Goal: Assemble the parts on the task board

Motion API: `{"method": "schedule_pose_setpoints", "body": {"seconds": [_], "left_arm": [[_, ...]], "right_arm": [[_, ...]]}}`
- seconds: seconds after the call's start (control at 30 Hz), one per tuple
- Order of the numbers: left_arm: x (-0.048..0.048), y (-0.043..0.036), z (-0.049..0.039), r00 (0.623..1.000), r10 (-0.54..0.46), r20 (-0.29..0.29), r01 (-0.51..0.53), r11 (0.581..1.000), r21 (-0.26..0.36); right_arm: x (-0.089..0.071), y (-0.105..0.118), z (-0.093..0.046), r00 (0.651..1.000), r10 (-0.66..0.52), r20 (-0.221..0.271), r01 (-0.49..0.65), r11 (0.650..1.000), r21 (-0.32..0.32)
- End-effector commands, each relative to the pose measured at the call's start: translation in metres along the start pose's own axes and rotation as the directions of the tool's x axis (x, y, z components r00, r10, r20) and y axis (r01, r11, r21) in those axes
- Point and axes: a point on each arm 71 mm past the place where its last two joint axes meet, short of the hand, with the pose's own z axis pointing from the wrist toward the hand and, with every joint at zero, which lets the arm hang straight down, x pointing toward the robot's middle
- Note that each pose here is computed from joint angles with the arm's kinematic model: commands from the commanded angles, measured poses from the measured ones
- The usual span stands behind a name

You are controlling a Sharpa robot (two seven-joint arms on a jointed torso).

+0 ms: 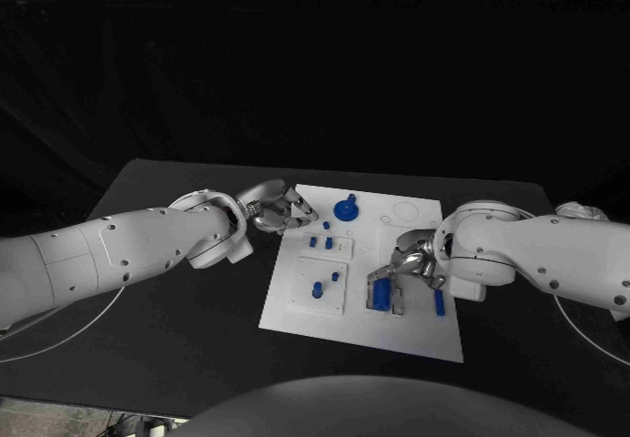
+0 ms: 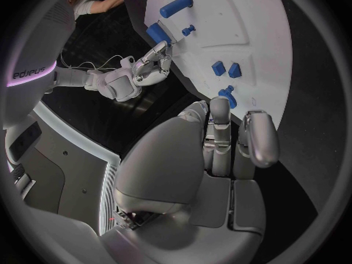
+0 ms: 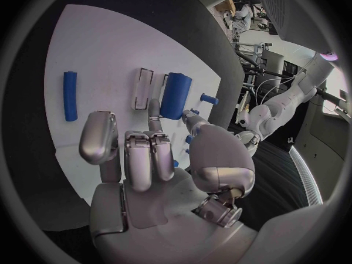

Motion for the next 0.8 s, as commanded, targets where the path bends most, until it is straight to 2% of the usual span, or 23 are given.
{"method": "schedule_pose_setpoints", "body": {"seconds": [0.03, 0.5, 0.8], "left_arm": [[0.0025, -0.0006, 0.0008, 1.000, -0.005, -0.023, 0.005, 1.000, -0.003], [0.0051, 0.0003, 0.0011, 0.999, -0.008, -0.037, 0.008, 1.000, -0.010], [0.0061, 0.0009, 0.0008, 0.999, -0.009, -0.045, 0.008, 1.000, -0.014]], "right_arm": [[-0.0007, -0.0011, 0.0003, 1.000, -0.005, 0.009, 0.005, 1.000, 0.002], [-0.0011, -0.0022, 0.0006, 1.000, 0.000, 0.016, 0.000, 1.000, 0.001], [-0.0025, -0.0035, 0.0001, 0.999, 0.018, 0.039, -0.018, 1.000, -0.004]]}}
